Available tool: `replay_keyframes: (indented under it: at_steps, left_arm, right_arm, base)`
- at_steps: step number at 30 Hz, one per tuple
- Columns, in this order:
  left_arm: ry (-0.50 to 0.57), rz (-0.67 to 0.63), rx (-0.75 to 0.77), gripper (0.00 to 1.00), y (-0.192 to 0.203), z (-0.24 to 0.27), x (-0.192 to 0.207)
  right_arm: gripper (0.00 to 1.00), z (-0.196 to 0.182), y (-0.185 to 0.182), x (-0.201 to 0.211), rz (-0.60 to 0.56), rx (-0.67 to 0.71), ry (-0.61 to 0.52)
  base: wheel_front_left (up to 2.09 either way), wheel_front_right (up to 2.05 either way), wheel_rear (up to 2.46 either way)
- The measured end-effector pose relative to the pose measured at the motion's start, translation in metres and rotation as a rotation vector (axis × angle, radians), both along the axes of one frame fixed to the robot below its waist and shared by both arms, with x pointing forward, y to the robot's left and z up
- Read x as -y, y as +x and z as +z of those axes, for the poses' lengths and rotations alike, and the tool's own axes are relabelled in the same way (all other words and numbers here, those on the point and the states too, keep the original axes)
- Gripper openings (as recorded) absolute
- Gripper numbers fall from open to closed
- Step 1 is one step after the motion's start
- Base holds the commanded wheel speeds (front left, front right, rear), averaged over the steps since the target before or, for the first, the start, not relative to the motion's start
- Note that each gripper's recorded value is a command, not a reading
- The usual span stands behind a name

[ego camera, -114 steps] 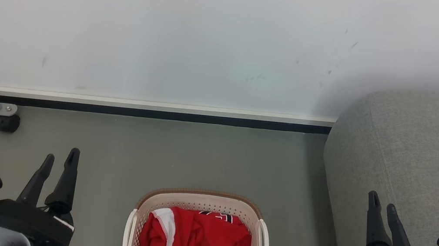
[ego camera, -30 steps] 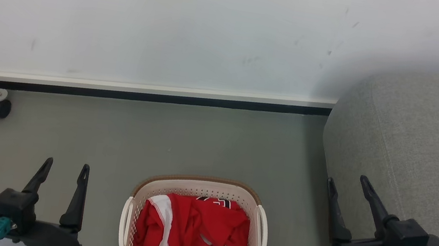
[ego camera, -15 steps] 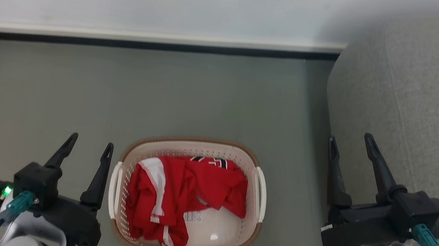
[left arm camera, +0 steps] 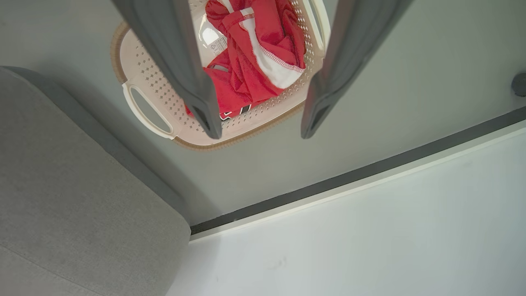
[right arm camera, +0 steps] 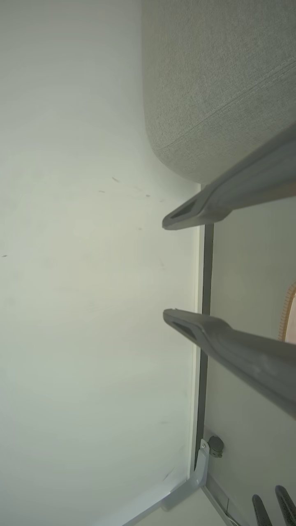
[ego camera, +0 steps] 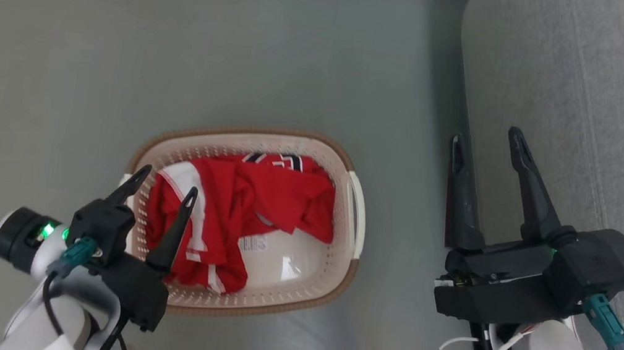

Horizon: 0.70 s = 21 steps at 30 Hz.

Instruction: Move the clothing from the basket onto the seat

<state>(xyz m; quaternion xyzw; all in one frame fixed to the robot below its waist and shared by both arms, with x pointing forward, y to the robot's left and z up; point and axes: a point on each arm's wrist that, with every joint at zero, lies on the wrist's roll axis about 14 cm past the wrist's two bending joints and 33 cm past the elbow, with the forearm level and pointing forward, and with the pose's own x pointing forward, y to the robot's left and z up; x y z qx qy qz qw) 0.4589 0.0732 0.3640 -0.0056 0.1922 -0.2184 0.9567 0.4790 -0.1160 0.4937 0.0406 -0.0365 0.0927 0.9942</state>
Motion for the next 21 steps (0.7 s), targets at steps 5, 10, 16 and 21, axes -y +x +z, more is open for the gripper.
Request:
replay_keyframes:
  at_steps: [5, 10, 16, 21]
  left_arm:
    - [0.046, -0.076, -0.059, 1.00, 0.006, -0.030, 0.012]
    - [0.112, -0.164, -0.145, 1.00, 0.009, -0.071, 0.021]
    - [0.201, -0.280, -0.244, 1.00, 0.003, -0.121, 0.033]
    - [0.268, -0.360, -0.303, 1.00, 0.001, -0.155, 0.041]
  right_arm:
    - [1.00, -0.012, 0.007, 0.002, -0.012, -0.019, -0.005]
    - [1.00, -0.026, 0.017, 0.004, -0.023, -0.031, -0.019]
    - [1.00, -0.049, 0.024, 0.007, -0.037, -0.071, -0.032]
    - [1.00, -0.067, 0.026, 0.011, -0.047, -0.108, -0.050]
  base:
    - [0.00, 0.00, 0.00]
    - [0.00, 0.00, 0.00]
    - [0.00, 0.00, 0.00]
    - [0.00, 0.00, 0.00]
